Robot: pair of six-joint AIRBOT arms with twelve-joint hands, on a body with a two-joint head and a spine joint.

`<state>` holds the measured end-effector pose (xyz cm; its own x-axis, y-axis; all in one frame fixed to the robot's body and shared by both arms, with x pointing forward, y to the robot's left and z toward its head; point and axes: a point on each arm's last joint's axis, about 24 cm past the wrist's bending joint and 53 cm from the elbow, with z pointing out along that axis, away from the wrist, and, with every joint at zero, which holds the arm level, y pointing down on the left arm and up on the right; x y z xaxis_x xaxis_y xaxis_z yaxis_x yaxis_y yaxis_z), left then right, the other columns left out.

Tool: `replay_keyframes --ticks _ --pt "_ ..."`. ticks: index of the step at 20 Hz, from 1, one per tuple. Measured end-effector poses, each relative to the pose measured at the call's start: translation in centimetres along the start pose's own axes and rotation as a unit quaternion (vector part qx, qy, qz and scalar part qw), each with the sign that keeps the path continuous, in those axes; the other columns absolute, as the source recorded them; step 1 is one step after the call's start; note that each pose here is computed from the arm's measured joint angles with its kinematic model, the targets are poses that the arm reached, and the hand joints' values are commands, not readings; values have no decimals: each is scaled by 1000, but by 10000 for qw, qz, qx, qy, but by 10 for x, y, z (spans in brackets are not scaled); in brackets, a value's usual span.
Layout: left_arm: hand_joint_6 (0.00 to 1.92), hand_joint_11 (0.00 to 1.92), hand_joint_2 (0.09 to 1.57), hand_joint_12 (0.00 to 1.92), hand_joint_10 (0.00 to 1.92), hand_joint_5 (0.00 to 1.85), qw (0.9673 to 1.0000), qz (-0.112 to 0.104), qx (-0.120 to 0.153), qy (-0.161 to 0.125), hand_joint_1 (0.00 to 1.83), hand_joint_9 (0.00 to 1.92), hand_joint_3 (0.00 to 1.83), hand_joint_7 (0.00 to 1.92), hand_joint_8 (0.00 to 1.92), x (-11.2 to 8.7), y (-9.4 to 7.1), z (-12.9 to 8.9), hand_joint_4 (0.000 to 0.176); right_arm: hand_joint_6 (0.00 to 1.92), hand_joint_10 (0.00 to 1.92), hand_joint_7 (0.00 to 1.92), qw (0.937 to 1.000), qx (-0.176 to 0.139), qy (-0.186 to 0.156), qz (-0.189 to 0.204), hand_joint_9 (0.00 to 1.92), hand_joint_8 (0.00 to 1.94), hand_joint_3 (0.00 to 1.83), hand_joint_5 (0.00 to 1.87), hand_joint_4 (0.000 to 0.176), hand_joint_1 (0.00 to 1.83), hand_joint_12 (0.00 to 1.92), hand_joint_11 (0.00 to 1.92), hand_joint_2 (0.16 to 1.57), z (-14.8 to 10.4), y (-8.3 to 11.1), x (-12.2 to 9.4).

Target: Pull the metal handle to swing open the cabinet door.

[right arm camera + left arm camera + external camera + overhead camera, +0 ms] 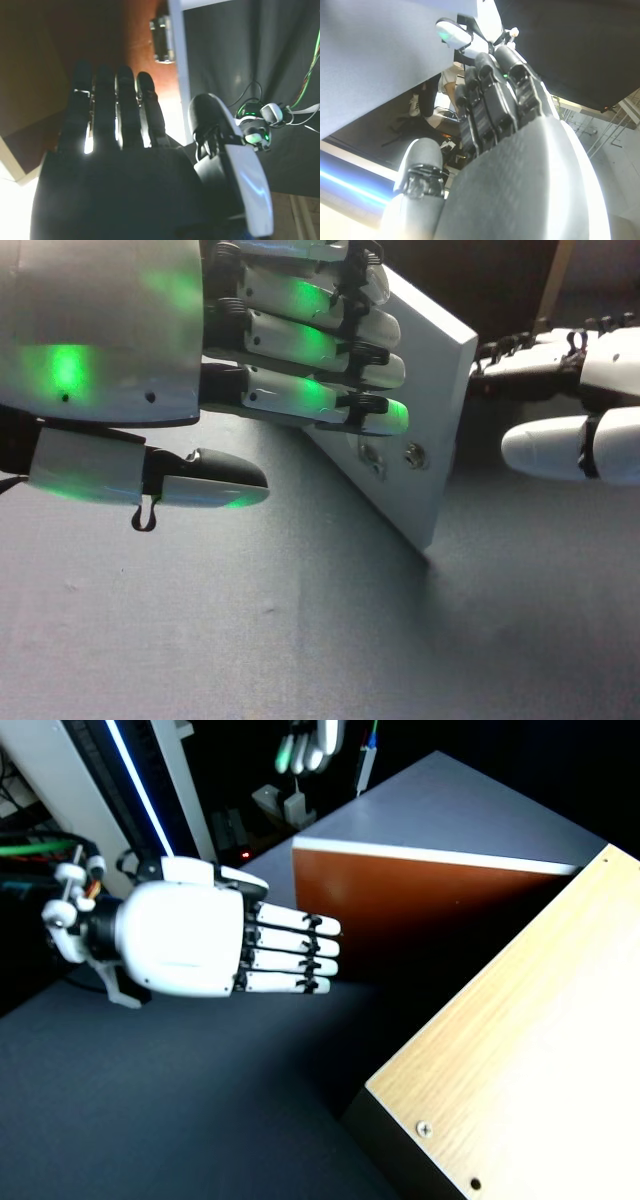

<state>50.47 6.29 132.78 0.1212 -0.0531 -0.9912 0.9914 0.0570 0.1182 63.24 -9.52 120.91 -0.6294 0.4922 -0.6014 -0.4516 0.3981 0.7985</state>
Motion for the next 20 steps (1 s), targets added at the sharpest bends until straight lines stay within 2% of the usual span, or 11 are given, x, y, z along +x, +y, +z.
replay_keyframes --ticks 4,14,20 --pt "3 35 1571 884 2 431 10000 1 -4 2 0 426 51 453 2 0 0 0 0 0 0 232 9995 -182 240 -109 196 0 97 227 0 0 590 0 1571 0 9 20" --pt "1 8 1571 881 1 406 10000 -2 -2 0 0 403 60 425 1 0 0 0 0 3 1 247 9986 -424 320 -36 209 1 95 245 0 0 605 0 1571 10 18 30" --pt "6 23 1571 894 5 422 10000 0 -4 1 0 415 70 436 5 0 0 0 0 0 1 248 9968 -696 403 -14 212 0 93 242 0 0 622 0 1571 17 30 39"
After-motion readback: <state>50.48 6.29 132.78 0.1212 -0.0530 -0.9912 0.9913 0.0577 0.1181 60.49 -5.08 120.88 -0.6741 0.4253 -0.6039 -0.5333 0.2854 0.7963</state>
